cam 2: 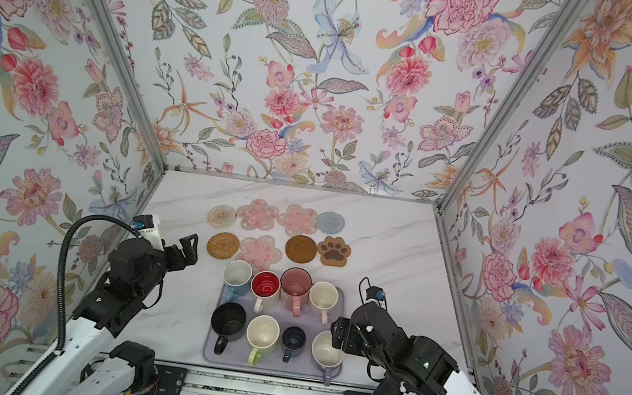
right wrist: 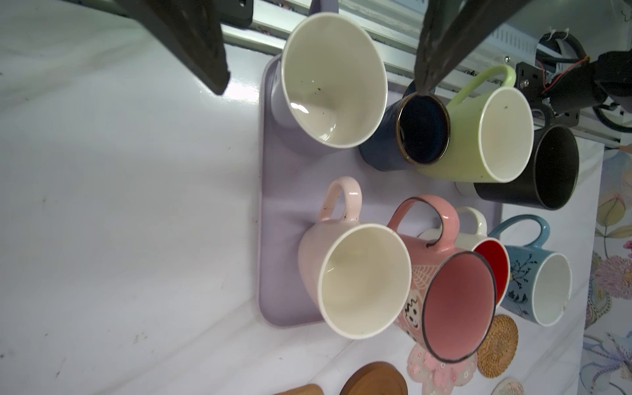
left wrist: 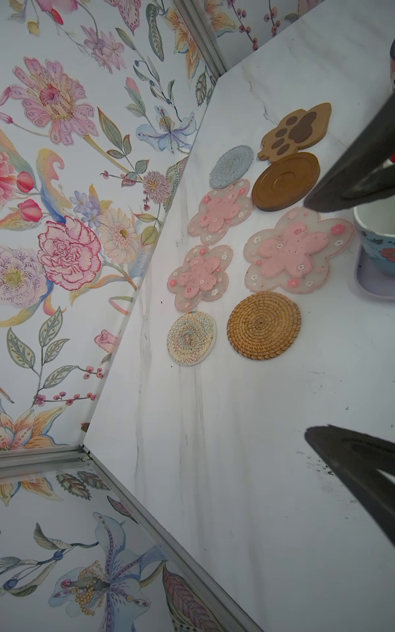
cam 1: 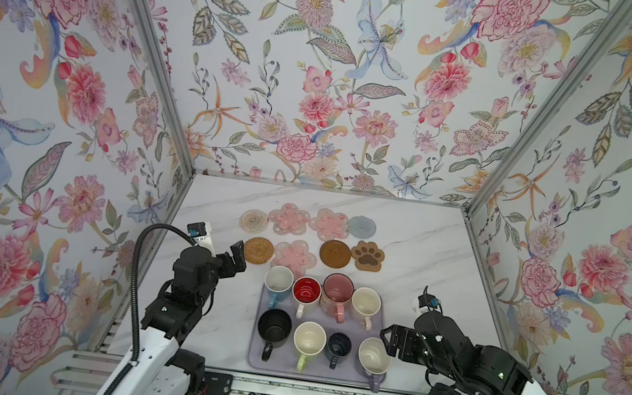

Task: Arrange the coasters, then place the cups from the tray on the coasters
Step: 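Lower the right gripper onto the lilac mug at the tray's near corner and grasp it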

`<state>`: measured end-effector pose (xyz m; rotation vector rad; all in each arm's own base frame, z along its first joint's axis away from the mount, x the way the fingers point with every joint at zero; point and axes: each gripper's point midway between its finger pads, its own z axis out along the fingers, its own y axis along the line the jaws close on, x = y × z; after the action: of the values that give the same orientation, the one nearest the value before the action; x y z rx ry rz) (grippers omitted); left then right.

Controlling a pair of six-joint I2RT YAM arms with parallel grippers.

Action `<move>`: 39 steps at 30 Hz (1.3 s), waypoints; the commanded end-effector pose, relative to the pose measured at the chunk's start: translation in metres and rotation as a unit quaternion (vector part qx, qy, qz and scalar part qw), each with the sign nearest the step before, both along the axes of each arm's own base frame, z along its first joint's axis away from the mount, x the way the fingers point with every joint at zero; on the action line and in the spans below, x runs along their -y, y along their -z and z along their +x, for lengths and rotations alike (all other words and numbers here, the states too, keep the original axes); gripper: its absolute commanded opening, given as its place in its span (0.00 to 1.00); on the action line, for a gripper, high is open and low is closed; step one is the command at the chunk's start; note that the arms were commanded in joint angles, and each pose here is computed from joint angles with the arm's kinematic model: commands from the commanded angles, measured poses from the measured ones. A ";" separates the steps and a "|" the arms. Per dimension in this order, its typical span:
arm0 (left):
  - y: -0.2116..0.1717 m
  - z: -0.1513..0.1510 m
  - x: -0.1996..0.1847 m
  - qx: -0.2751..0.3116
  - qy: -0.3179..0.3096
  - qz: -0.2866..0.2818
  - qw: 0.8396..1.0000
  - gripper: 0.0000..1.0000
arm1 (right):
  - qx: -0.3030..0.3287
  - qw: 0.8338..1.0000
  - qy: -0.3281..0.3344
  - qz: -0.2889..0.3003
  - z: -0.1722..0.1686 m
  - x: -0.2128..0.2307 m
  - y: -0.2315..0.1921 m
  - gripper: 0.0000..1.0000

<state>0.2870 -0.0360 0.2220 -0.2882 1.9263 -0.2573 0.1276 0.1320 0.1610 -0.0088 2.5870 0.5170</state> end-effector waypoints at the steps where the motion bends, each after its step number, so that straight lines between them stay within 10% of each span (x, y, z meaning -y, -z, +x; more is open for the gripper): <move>1: -0.003 0.000 -0.003 0.010 -0.005 0.010 1.000 0.99 | -0.011 0.999 0.033 -0.021 -0.008 0.007 0.013 0.86; 25: -0.005 -0.002 -0.003 0.015 -0.004 0.006 1.000 0.99 | -0.038 0.998 -0.014 -0.048 -0.067 -0.015 0.059 0.80; 39: -0.006 -0.003 -0.003 0.018 -0.005 0.003 1.000 0.99 | -0.040 0.997 -0.016 -0.069 -0.074 -0.022 0.082 0.55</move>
<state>0.2844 -0.0355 0.2294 -0.2875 1.8983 -0.2668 0.0502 0.1550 0.0817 -0.0882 2.7217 0.3767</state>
